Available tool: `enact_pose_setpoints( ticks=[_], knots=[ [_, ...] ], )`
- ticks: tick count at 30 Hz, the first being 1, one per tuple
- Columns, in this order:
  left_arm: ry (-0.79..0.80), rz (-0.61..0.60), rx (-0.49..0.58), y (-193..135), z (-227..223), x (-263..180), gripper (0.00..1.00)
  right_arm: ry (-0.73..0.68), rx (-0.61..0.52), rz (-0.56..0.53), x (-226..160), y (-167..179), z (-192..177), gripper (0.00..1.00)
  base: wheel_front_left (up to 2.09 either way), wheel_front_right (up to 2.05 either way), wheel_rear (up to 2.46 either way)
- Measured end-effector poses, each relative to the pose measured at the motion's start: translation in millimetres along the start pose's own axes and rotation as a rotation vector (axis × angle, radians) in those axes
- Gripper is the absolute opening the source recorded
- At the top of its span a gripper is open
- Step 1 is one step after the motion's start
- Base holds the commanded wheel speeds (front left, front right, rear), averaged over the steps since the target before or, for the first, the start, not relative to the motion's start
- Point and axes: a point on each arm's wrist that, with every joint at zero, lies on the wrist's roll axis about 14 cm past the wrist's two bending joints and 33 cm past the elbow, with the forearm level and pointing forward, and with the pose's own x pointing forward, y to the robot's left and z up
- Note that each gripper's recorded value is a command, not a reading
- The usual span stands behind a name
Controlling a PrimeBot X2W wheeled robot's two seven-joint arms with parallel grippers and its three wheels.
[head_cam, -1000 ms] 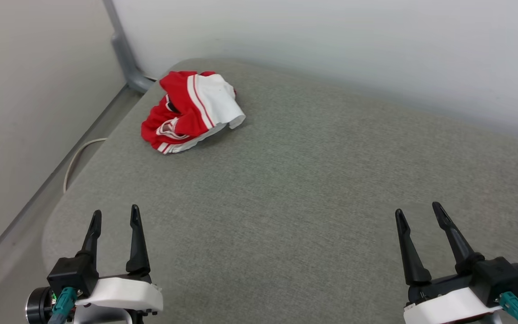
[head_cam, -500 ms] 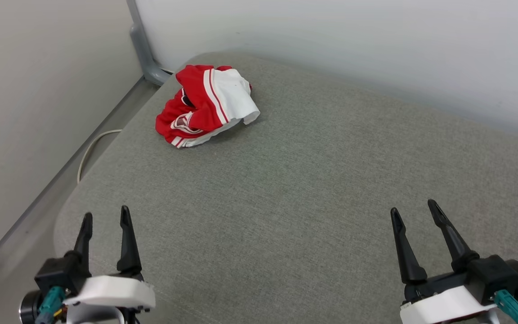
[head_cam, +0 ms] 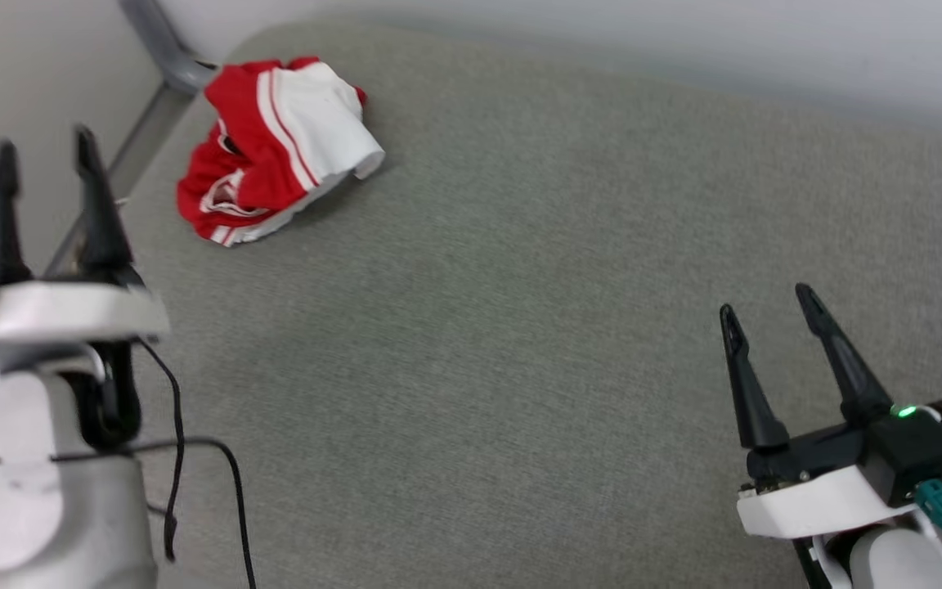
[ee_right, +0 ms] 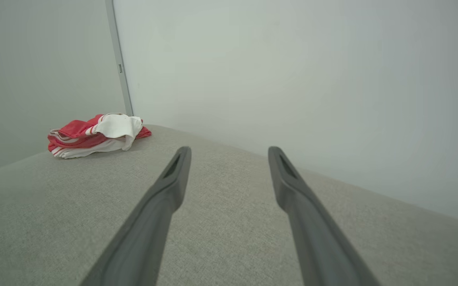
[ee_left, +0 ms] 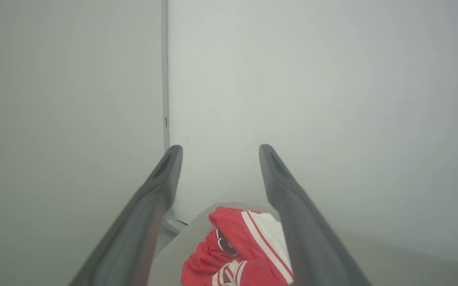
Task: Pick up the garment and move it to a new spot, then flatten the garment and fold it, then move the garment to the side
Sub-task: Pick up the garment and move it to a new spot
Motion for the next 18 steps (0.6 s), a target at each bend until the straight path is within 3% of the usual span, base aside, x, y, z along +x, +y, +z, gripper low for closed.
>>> enact_pose_setpoints(
  ticks=[6,9,13,18],
  knots=[
    [-0.027,-0.049,-0.036,-21.5,-7.3,64.8,1.0,0.003,-0.023,-0.051,6.5,-31.2,-13.6,1.0,0.0,0.0,0.0],
    [0.032,-0.133,-0.018,-44.0,-30.9,90.0,1.0,0.012,-0.032,-0.074,7.2,-44.7,-22.8,1.0,0.0,0.0,0.0],
    [0.225,-0.2,-0.036,-63.4,-75.5,114.7,1.0,0.019,-0.039,-0.103,8.2,-60.4,-32.7,1.0,0.0,0.0,0.0],
    [0.681,-0.25,-0.057,-77.2,-155.8,105.9,1.0,0.027,-0.045,-0.124,8.2,-71.9,-42.3,1.0,0.0,0.0,0.0]
  ],
)
